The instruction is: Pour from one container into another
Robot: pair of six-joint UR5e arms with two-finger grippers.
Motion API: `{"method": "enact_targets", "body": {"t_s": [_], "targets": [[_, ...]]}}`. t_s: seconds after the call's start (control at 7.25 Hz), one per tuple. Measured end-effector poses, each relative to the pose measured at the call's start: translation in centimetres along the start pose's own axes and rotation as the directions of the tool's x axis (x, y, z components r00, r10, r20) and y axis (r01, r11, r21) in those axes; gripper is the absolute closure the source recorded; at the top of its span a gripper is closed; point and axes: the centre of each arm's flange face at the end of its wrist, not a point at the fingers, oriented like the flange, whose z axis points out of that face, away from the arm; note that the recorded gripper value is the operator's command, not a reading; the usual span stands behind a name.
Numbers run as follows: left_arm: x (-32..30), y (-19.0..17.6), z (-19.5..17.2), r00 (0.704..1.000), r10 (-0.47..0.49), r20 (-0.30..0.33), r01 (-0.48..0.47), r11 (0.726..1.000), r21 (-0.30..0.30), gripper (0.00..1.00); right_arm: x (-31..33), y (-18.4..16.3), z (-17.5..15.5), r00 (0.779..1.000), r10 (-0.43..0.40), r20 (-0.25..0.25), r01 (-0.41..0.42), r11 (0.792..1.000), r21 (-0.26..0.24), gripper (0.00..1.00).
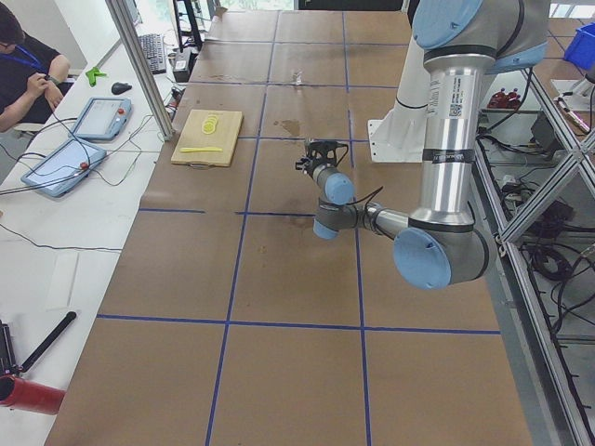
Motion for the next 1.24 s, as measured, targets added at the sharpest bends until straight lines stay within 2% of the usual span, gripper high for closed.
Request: {"method": "enact_targets", "body": {"t_s": [0.14, 0.28, 0.69, 0.97, 1.24], "targets": [[-0.9, -2.8, 3.9, 0.999, 0.002, -0.051, -0.003, 1.000, -0.015, 1.00, -0.1, -0.1, -0.1, 1.000, -0.002, 0.000, 0.002, 1.000, 0.002, 0.00], [-1.7, -5.6, 7.6, 0.997, -0.003, -0.072, 0.001, 1.000, -0.028, 1.00, -0.1, -0.3, -0.2, 1.000, 0.001, -0.001, -0.001, 1.000, 0.005, 0.00], [-3.4, -10.7, 17.0, 0.995, -0.058, -0.079, 0.054, 0.998, -0.043, 1.00, -1.4, -1.9, -0.6, 0.998, 0.059, 0.013, -0.059, 0.998, 0.021, 0.00], [-3.8, -12.4, 19.8, 0.995, -0.076, -0.067, 0.073, 0.996, -0.049, 1.00, -4.4, -3.9, -0.8, 0.993, 0.108, 0.041, -0.110, 0.993, 0.050, 0.00], [-3.6, -12.9, 20.5, 0.994, -0.086, -0.066, 0.083, 0.995, -0.048, 1.00, -10.5, -5.5, -0.8, 0.978, 0.182, 0.105, -0.193, 0.975, 0.107, 0.00]]}}
